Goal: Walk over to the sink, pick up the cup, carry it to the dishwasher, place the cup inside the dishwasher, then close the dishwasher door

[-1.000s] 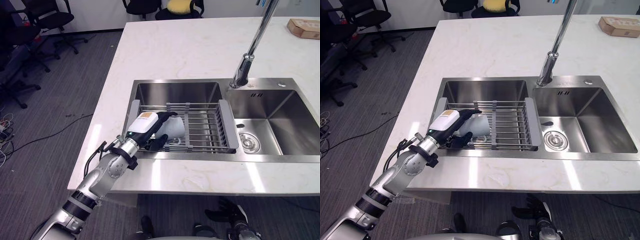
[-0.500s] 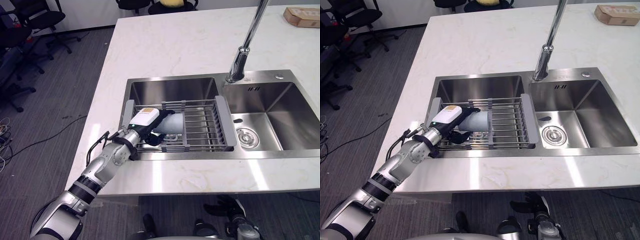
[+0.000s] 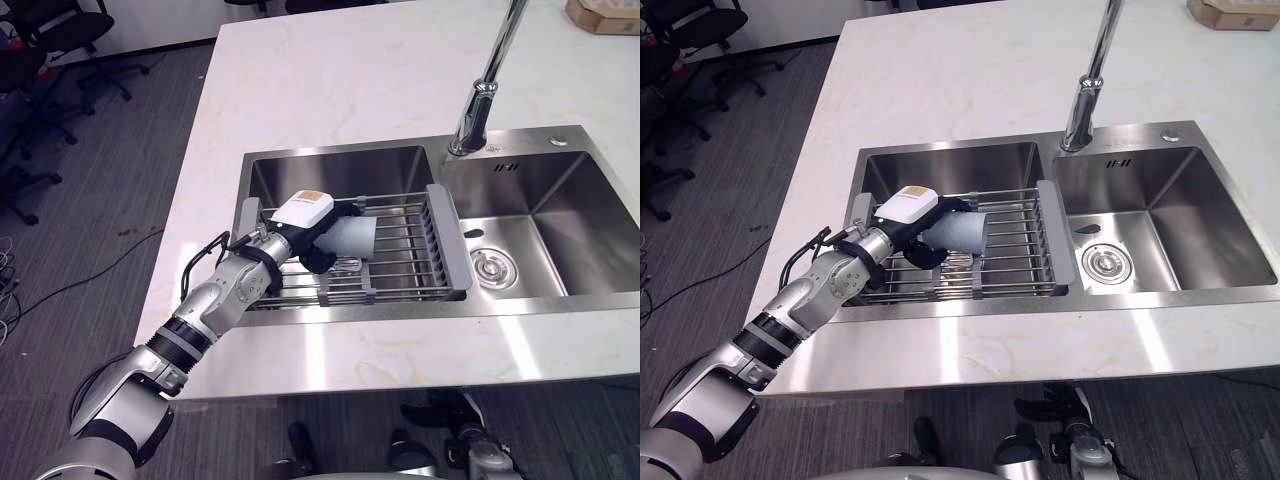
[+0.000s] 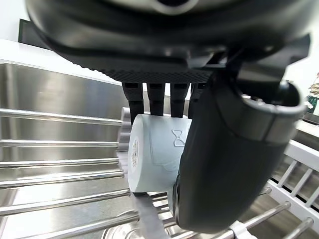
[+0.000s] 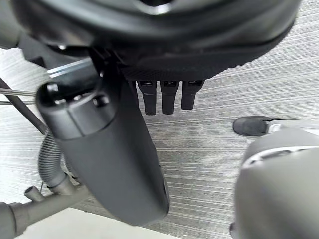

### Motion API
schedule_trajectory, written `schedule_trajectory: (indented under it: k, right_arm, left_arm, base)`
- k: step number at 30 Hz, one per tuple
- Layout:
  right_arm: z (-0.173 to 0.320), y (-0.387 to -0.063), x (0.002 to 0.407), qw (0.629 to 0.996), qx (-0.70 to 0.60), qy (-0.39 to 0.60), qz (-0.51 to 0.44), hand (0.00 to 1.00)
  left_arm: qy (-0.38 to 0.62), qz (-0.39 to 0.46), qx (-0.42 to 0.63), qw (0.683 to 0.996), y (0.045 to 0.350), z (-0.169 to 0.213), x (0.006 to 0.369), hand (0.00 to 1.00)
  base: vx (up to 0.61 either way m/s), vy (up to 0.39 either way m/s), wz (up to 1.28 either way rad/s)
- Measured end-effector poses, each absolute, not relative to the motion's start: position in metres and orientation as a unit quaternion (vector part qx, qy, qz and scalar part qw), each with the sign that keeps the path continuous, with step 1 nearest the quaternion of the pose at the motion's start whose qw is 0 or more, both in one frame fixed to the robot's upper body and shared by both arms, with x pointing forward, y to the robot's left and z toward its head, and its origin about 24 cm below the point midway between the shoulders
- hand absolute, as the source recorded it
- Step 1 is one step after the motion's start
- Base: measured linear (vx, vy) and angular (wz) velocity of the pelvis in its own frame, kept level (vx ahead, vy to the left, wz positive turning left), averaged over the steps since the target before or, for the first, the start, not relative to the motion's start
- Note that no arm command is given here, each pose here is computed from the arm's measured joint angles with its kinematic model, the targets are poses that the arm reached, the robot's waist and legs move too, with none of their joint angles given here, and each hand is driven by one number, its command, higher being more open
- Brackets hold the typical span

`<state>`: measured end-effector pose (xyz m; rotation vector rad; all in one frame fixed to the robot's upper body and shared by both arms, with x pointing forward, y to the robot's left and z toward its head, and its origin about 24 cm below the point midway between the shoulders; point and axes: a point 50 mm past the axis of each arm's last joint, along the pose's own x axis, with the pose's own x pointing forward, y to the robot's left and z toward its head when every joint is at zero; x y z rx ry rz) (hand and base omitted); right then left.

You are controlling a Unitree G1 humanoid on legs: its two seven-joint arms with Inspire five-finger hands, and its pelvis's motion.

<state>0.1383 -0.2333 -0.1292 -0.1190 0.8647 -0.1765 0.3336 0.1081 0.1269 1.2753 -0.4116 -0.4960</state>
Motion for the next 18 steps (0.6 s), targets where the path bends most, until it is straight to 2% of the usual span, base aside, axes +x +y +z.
schedule_trajectory:
  k: [6, 11, 15, 17, 18]
  right_arm:
    - [-0.13, -0.234, 0.136, 0.901, -0.058, 0.421, -0.088, 0.9]
    - [-0.132, -0.235, 0.128, 0.897, -0.057, 0.429, -0.093, 0.9]
    - [-0.133, -0.237, 0.122, 0.894, -0.055, 0.433, -0.101, 0.9]
    - [-0.133, -0.241, 0.12, 0.893, -0.051, 0.434, -0.113, 0.9]
    - [-0.133, -0.242, 0.119, 0.892, -0.051, 0.434, -0.116, 0.9]
  left_arm:
    - [-0.188, -0.235, 0.546, 0.782, 0.104, 0.127, 0.33, 0.3]
    - [-0.229, -0.199, 0.41, 0.86, 0.099, 0.136, 0.306, 0.3]
    - [-0.25, -0.153, 0.29, 0.911, 0.107, 0.141, 0.282, 0.3]
    - [-0.246, -0.117, 0.197, 0.942, 0.117, 0.137, 0.263, 0.3]
    - [-0.244, -0.109, 0.177, 0.947, 0.119, 0.136, 0.259, 0.3]
  base:
    - [-0.01, 0.006, -0.03]
    - [-0.04, 0.019, -0.11]
    - [-0.07, 0.012, -0.3]
    - [-0.06, 0.007, -0.46]
    - [-0.04, 0.006, -0.41]
